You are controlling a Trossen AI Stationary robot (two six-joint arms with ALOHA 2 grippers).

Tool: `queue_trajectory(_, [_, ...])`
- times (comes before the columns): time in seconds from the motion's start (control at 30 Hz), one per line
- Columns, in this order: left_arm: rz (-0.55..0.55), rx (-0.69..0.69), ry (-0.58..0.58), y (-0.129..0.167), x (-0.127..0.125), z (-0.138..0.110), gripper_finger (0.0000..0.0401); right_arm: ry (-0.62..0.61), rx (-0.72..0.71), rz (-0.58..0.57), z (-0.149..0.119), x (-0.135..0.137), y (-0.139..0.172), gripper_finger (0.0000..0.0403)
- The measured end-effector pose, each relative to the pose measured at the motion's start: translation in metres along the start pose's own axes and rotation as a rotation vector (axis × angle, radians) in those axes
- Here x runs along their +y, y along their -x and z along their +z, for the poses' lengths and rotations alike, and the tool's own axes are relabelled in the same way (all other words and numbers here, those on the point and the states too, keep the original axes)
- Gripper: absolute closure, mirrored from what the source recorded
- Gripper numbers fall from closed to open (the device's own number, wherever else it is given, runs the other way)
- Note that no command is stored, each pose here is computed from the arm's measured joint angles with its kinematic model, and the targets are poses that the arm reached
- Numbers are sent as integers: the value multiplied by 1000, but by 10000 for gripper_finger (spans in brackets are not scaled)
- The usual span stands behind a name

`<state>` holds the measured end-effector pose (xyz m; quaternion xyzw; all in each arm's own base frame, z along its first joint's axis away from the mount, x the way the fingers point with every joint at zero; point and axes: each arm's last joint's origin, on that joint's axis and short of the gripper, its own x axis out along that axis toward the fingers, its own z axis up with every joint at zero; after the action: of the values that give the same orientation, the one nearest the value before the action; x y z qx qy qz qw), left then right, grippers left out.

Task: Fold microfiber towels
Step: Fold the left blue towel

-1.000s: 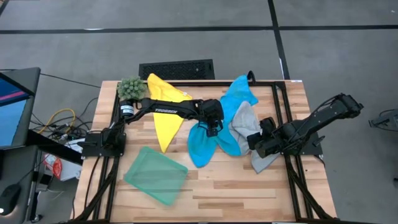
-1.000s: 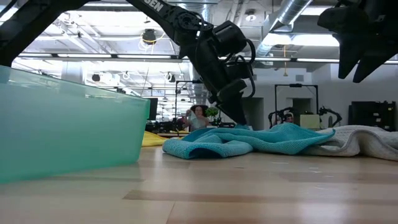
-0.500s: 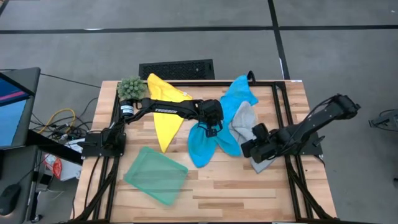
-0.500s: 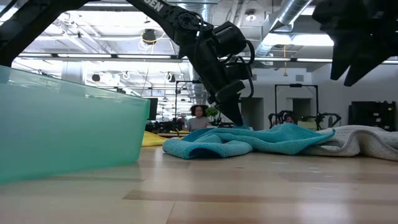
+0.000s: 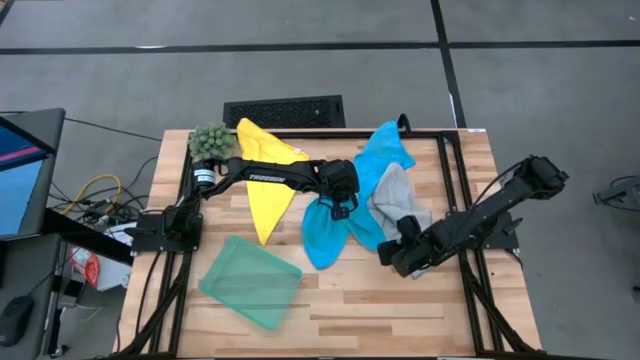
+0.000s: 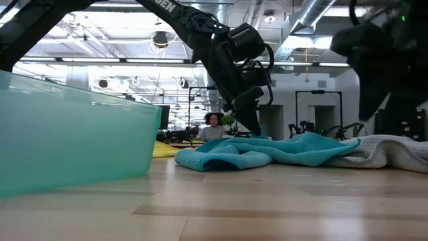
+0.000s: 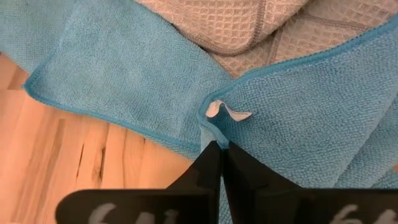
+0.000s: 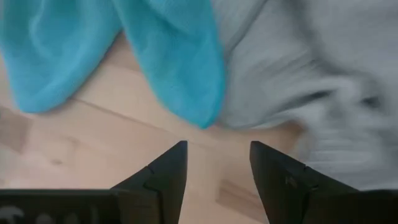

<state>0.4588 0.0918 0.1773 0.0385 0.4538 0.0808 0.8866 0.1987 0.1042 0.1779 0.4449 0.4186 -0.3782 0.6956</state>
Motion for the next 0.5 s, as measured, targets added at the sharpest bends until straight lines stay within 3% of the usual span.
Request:
queue_trajectory(0.2, [-4, 25, 4, 0, 0, -2, 399, -69, -8, 54, -2, -16, -17, 204])
queue_trajectory(0.5, [-7, 43, 14, 0, -1, -4, 399, -28, -41, 76, -2, -17, -22, 204])
